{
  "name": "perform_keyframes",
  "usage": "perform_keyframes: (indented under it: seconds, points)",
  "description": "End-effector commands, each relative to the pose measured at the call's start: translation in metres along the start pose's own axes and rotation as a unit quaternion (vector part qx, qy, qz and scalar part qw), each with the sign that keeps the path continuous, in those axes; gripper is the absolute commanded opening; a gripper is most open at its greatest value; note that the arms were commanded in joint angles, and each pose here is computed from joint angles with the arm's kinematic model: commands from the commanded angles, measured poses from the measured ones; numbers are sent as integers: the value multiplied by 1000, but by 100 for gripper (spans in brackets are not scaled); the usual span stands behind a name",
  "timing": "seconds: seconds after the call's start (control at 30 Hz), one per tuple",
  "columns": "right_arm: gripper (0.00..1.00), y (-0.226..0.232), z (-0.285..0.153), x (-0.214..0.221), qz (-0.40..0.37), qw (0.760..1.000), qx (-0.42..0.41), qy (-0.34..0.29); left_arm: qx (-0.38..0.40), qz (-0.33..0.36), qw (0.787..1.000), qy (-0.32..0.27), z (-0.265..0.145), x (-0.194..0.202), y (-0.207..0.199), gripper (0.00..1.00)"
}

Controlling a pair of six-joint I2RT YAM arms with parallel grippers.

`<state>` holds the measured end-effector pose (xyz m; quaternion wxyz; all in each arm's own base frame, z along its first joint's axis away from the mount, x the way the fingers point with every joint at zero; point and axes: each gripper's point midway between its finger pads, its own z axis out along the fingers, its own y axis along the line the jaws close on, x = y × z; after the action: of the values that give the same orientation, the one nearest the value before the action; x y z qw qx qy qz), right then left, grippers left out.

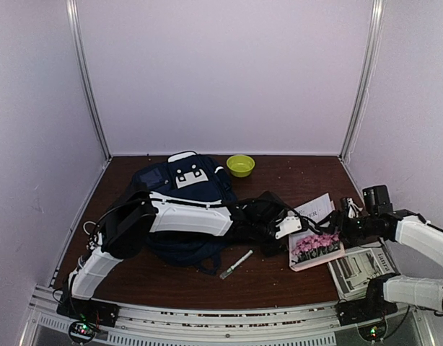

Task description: Pack the student bag

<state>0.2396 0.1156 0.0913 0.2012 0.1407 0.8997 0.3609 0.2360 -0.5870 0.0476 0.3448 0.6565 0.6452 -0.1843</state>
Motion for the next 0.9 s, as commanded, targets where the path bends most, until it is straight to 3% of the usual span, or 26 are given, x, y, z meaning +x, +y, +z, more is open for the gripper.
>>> perform_keyframes:
  seconds: [0.0, 0.17, 0.33, 0.43, 0.6, 0.73, 0.8, 0.87]
  points:
    - [55, 55, -31, -4, -34, 996, -83, -15, -4, -1, 996, -85, -14, -52, 3, 68]
    - [42, 63, -50, -13, -35, 997, -62, -43, -16, 7, 993, -114, -50, -77, 10, 68]
    - [33, 40, -52, -13, -45, 998, 12, -39, -24, 22, 993, -112, -71, -75, 12, 71]
    - [30, 45, -58, -16, -57, 998, 17, -39, -26, 12, 995, -91, -82, -69, 15, 71]
    - [29, 55, -102, -46, -103, 984, 89, -114, -35, 7, 997, -72, -146, -73, 20, 76]
    - [29, 68, -129, -60, -133, 973, 116, -147, -99, -86, 991, 40, -191, -15, 57, 85]
    - [29, 75, -136, -65, -142, 970, 112, -159, -134, -147, 973, 117, -207, 41, 76, 95]
    - [29, 82, -138, -67, -148, 970, 100, -166, -167, -179, 953, 176, -222, 91, 85, 98]
